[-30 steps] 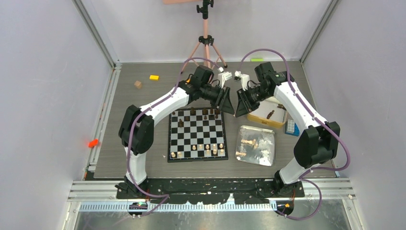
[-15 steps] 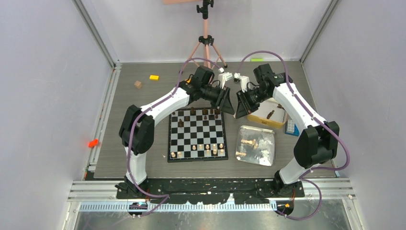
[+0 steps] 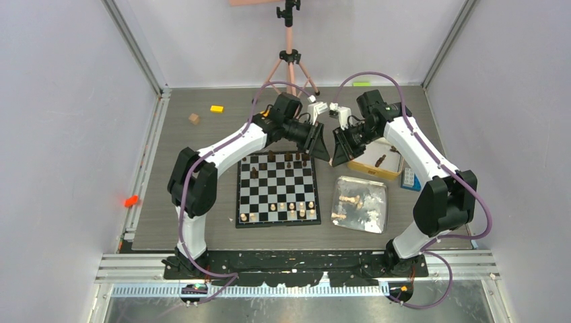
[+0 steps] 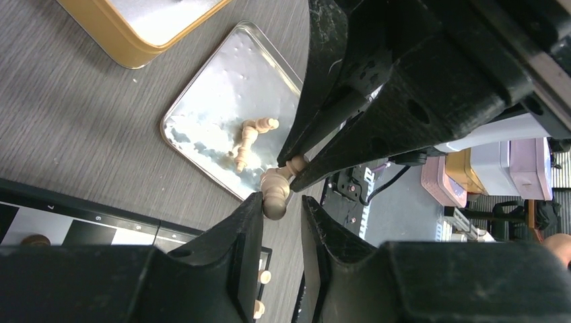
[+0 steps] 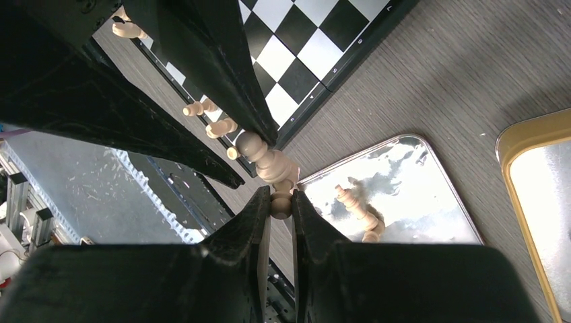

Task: Set up the chess pieces on the board
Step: Pick up the chess piece from the storage box, then place the chess piece on the chessboard.

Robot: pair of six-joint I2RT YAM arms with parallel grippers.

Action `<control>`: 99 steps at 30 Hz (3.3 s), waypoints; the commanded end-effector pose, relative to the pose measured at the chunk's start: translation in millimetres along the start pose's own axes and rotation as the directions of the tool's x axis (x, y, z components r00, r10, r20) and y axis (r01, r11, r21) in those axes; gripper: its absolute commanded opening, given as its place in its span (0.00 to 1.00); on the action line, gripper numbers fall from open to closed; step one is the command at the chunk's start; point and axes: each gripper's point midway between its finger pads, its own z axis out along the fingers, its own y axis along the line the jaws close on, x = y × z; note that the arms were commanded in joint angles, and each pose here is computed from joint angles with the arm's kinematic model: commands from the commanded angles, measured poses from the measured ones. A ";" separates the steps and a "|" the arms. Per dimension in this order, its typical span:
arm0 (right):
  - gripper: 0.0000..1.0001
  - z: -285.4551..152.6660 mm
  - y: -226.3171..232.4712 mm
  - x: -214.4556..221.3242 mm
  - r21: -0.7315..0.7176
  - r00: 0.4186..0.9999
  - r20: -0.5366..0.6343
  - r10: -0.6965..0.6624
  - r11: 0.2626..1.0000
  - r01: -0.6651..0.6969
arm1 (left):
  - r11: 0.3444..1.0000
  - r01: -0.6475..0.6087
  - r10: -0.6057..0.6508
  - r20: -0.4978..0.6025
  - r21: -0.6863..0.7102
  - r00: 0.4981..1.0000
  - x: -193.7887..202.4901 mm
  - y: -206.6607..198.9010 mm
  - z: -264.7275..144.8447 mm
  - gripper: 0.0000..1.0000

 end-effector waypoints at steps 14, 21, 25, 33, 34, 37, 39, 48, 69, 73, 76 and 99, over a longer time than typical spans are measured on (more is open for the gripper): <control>0.01 -17.7 -6.5 2.7 0.098 0.998 0.041 -0.049 0.994 0.045 | 0.987 -0.156 0.156 0.016 -0.031 0.988 -10.6 -15.7 -36.8 0.00; 0.01 -23.0 -19.2 14.7 0.121 0.998 0.041 -0.037 0.992 0.032 | 0.896 -0.365 0.299 -0.264 -0.252 0.917 56.9 22.2 -93.4 0.00; 0.01 -15.4 -26.1 22.6 0.126 0.999 0.032 -0.041 0.991 0.037 | 0.811 -0.468 0.301 -0.435 -0.352 0.849 109.3 45.6 -131.8 0.00; 0.01 1.3 -39.5 28.1 0.121 0.999 0.000 -0.041 0.992 0.041 | 0.790 -0.496 0.256 -0.540 -0.361 0.802 167.9 63.6 -147.6 0.00; 0.01 2.1 -40.3 28.7 0.121 0.999 -0.001 -0.039 0.992 0.039 | 0.792 -0.493 0.252 -0.542 -0.361 0.802 171.5 66.0 -146.5 0.00; 0.01 5.4 -41.6 31.9 0.119 0.999 -0.004 -0.037 0.992 0.037 | 0.796 -0.486 0.238 -0.551 -0.360 0.800 181.5 73.8 -140.4 0.02; 0.01 6.7 -41.9 33.4 0.119 0.999 -0.006 -0.036 0.992 0.036 | 0.798 -0.485 0.229 -0.564 -0.358 0.793 187.6 78.4 -135.7 0.02; 0.01 8.1 -40.9 34.2 0.111 0.999 -0.002 -0.033 0.993 0.033 | 0.799 -0.497 0.217 -0.609 -0.339 0.763 205.1 83.7 -123.6 0.03; 0.01 7.9 -40.1 36.8 0.115 1.000 -0.001 -0.024 0.993 0.024 | 0.797 -0.516 0.219 -0.645 -0.314 0.732 218.2 85.0 -114.8 0.10; 0.01 7.2 -40.2 37.6 0.119 1.000 -0.001 -0.024 0.993 0.024 | 0.793 -0.519 0.226 -0.638 -0.318 0.736 216.1 85.1 -114.3 0.11; 0.01 7.4 -40.4 38.1 0.119 1.000 -0.001 -0.023 0.993 0.023 | 0.789 -0.524 0.232 -0.634 -0.320 0.738 213.7 84.4 -114.0 0.11; 0.01 10.1 -43.2 37.7 0.116 1.000 -0.016 -0.022 0.993 0.024 | 0.808 -0.507 0.236 -0.624 -0.300 0.745 215.5 78.1 -110.7 0.31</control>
